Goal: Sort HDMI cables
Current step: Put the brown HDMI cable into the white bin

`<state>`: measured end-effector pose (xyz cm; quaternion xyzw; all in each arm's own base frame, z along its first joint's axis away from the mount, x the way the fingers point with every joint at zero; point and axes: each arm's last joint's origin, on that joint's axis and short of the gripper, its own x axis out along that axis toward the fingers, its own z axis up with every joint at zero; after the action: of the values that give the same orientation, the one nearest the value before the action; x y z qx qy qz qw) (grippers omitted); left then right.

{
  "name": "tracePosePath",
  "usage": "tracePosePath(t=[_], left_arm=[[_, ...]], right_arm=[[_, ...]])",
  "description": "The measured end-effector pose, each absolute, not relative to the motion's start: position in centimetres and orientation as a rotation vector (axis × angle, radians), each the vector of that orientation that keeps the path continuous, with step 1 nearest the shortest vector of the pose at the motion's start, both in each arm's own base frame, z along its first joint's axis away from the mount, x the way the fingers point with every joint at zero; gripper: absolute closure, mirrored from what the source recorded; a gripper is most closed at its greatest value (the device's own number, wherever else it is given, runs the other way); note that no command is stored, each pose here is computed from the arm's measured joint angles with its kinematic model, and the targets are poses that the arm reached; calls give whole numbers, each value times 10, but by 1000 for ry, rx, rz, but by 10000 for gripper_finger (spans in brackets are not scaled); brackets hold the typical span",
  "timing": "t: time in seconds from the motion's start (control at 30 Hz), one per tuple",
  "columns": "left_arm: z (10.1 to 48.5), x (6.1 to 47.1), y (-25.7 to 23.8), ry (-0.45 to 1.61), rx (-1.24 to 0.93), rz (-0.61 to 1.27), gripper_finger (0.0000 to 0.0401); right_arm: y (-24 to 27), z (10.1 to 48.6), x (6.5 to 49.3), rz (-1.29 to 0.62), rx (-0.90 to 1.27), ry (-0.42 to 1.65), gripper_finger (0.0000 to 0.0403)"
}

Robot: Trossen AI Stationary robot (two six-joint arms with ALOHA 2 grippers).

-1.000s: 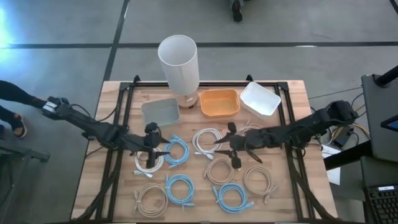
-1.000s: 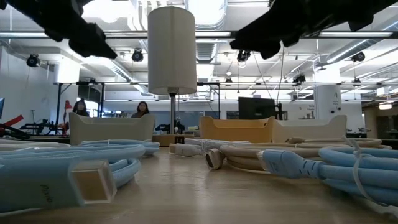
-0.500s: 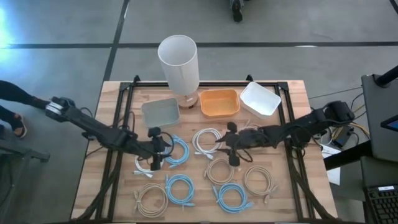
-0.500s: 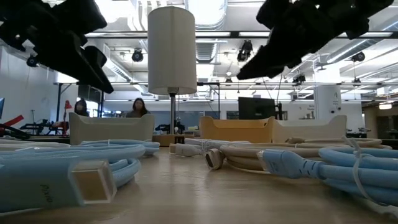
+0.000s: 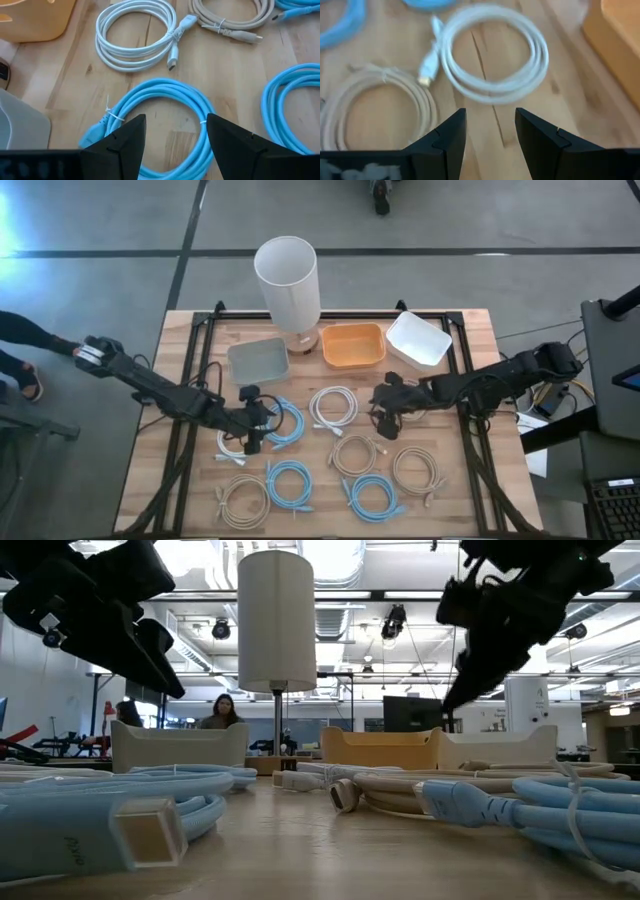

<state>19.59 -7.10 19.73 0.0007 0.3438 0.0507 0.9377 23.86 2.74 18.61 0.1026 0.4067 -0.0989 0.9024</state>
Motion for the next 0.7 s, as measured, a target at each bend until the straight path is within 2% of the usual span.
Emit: tracePosePath(t=[0.37,0.5,0.7], left_arm=[[197,196,-70,695,16,124,188],[197,196,-70,695,17,124,188],[197,196,-70,696,18,123,188]], right_arm=[[24,169,213,-459,440,1102,236],[24,167,211,-524,525,1097,236],[22,165,209,-578,500,1073,236]])
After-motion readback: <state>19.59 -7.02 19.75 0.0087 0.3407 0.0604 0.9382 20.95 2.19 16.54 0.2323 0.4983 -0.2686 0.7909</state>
